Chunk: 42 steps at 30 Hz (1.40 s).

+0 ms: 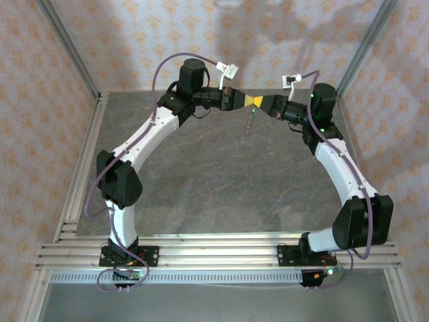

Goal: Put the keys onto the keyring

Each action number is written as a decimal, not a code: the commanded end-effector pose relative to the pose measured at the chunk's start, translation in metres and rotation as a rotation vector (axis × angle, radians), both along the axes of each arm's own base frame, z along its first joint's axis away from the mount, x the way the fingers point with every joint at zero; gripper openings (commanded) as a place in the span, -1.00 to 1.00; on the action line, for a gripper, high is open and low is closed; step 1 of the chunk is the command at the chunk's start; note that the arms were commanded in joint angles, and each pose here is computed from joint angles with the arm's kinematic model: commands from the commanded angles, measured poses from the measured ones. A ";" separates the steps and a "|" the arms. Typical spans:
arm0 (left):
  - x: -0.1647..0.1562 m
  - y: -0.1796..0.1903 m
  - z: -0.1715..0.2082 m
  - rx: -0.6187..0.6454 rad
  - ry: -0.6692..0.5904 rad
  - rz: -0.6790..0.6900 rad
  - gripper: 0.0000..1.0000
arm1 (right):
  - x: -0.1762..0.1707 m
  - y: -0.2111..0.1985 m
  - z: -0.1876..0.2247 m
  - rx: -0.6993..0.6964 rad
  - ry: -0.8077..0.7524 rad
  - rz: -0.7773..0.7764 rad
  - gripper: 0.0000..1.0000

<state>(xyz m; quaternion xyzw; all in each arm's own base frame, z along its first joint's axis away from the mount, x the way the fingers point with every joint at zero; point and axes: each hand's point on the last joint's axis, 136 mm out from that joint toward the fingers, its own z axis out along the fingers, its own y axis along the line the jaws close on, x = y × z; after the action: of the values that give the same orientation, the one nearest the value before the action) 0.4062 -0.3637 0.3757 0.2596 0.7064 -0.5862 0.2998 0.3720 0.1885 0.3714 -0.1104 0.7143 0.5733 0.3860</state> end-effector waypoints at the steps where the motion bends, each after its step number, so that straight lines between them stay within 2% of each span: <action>1: -0.003 -0.006 0.014 -0.045 -0.038 0.012 -1.00 | -0.006 -0.006 0.025 0.021 -0.101 -0.018 -0.72; 5: -0.004 -0.001 0.034 -0.097 -0.050 0.055 -1.00 | -0.010 -0.008 0.023 0.037 -0.098 -0.029 -0.72; 11: 0.000 0.001 0.039 -0.116 -0.057 0.088 -1.00 | -0.017 -0.010 0.021 0.045 -0.103 -0.042 -0.67; 16: 0.001 0.002 0.042 -0.133 -0.053 0.097 -1.00 | -0.023 -0.011 0.020 0.054 -0.102 -0.043 -0.50; 22: 0.001 0.002 0.045 -0.148 -0.049 0.102 -1.00 | -0.025 -0.012 0.014 0.054 -0.092 -0.051 -0.42; 25: 0.001 0.002 0.046 -0.151 -0.050 0.100 -1.00 | -0.023 -0.012 0.013 0.059 -0.086 -0.062 -0.44; 27: 0.000 0.003 0.048 -0.154 -0.054 0.100 -1.00 | -0.021 -0.013 0.013 0.068 -0.082 -0.070 -0.53; 34: -0.001 0.005 0.051 -0.168 -0.062 0.112 -1.00 | -0.016 -0.012 0.013 0.095 -0.070 -0.079 -1.00; 42: 0.000 0.007 0.054 -0.189 -0.067 0.130 -1.00 | -0.028 0.017 0.003 0.067 -0.060 0.005 -1.00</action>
<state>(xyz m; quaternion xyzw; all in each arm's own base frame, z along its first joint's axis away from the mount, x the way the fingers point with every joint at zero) 0.4165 -0.3648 0.3901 0.1903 0.6889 -0.6115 0.3397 0.3496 0.1947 0.3727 -0.0886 0.6893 0.5949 0.4039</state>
